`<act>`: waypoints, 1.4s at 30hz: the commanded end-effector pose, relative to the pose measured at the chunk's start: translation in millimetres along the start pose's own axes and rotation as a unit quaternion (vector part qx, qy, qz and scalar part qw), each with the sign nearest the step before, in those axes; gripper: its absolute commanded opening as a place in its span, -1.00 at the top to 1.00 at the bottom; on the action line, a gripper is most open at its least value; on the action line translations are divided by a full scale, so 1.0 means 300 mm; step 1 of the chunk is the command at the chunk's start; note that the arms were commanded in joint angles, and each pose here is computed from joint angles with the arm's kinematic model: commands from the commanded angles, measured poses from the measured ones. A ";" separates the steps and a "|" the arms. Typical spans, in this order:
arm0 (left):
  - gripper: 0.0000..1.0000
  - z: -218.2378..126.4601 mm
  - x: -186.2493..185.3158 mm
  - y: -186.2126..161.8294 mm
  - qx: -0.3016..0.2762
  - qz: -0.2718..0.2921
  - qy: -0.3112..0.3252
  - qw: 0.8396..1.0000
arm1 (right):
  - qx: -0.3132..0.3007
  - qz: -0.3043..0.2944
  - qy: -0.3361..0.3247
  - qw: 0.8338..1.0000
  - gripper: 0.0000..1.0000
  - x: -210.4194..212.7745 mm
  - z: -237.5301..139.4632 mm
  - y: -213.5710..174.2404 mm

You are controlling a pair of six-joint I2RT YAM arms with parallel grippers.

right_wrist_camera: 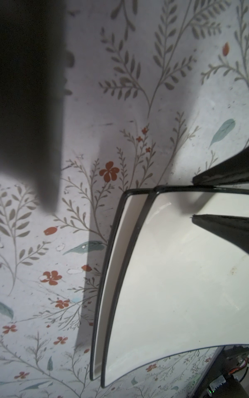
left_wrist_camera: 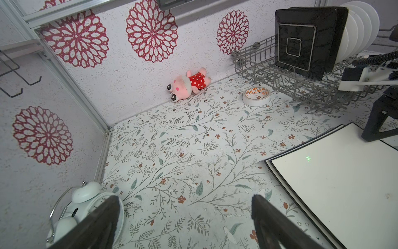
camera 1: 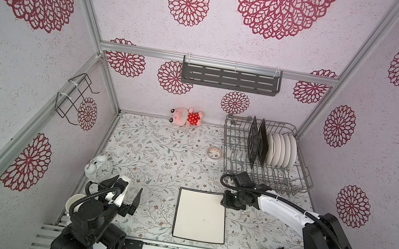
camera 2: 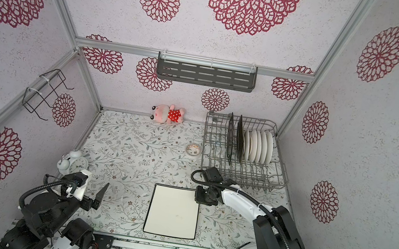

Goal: Unload the plates from the dish rack

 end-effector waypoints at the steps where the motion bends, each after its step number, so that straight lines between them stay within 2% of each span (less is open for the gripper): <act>1: -0.95 -0.007 0.004 0.015 -0.020 0.001 0.001 1.000 | 0.002 -0.012 0.006 1.000 0.47 0.029 -0.013 0.009; 12: -0.95 -0.007 0.002 0.014 -0.021 0.001 -0.001 1.000 | -0.007 -0.019 -0.010 1.000 0.43 0.027 -0.032 0.004; 20: -0.95 -0.005 0.004 0.013 -0.019 -0.001 0.003 1.000 | -0.063 -0.056 -0.030 0.996 -0.31 0.035 -0.166 0.011; 22: -0.95 -0.004 0.004 0.013 -0.018 -0.002 0.003 1.000 | -0.079 -0.060 -0.043 0.994 -0.65 0.034 -0.210 0.015; 23: -0.95 -0.003 0.004 0.013 -0.017 -0.001 0.004 1.000 | -0.079 -0.063 -0.044 0.994 -0.69 0.035 -0.223 0.012; 27: -0.95 -0.003 0.004 0.014 -0.017 -0.001 0.003 1.000 | -0.055 -0.048 -0.038 0.997 -0.70 0.026 -0.242 -0.019; 36: -0.95 -0.004 0.004 0.014 -0.020 -0.002 0.002 1.000 | -0.034 0.036 -0.008 0.999 -0.64 -0.029 -0.242 -0.115; 42: -0.95 -0.007 0.003 0.015 -0.022 -0.003 0.001 1.000 | -0.004 0.041 -0.005 0.999 -0.47 -0.006 -0.172 -0.193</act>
Point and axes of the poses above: each gripper's point midway between its finger pads, its own z axis out along the fingers, its own x axis along the line the jaws close on, y = z × x, the point moved 9 cm from there along -z, back along the fingers, and after that the axes turned 14 degrees about z, right-handed, at the moved point
